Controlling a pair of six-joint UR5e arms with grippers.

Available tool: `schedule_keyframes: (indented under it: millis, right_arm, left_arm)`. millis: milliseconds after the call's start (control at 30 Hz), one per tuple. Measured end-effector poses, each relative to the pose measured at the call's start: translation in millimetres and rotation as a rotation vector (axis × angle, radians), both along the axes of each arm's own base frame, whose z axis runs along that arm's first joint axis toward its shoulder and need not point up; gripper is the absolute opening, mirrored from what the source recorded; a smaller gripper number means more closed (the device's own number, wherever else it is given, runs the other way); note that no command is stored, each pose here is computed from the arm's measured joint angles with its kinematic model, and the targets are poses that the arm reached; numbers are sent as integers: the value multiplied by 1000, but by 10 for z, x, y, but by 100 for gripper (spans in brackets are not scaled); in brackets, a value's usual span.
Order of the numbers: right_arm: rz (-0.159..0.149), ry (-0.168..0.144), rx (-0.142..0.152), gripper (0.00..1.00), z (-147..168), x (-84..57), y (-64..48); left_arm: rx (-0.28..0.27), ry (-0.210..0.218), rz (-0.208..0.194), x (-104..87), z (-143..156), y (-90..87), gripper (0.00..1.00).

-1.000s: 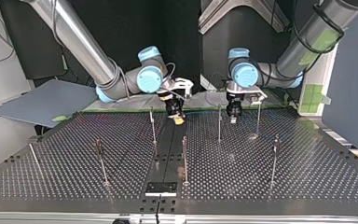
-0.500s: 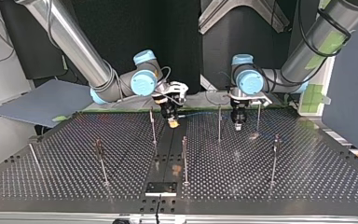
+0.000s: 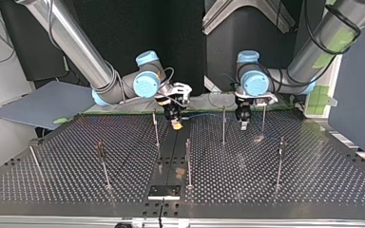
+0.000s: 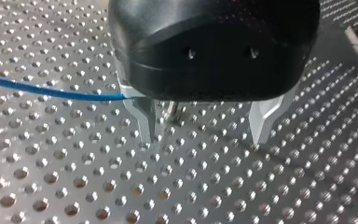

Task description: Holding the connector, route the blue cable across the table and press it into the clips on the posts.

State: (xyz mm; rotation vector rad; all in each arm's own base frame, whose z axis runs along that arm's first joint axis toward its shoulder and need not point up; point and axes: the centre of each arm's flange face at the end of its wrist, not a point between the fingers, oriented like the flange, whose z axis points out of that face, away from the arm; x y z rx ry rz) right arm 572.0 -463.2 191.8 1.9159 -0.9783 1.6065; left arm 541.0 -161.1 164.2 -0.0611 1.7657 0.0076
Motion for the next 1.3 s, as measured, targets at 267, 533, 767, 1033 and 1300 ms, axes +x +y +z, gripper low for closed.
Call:
schedule_keyframes:
  millis: [267,533,767,1033,1300]
  right_arm:
    - [0,5,6,0,-6,-6,6]
    - [0,9,11,0,-11,-11,13]
    - [0,21,24,0,-23,-28,26]
    - [-2,40,42,0,-25,-63,37]
    - [-8,46,48,0,55,-107,32]
  left_arm:
    - [-7,63,-10,-354,68,-66,100]
    - [-13,55,-36,-665,222,-175,100]
    - [-24,24,-75,-829,415,-330,100]
    - [-22,33,-120,-1058,324,-514,100]
    - [-49,-6,-146,-1158,297,-719,100]
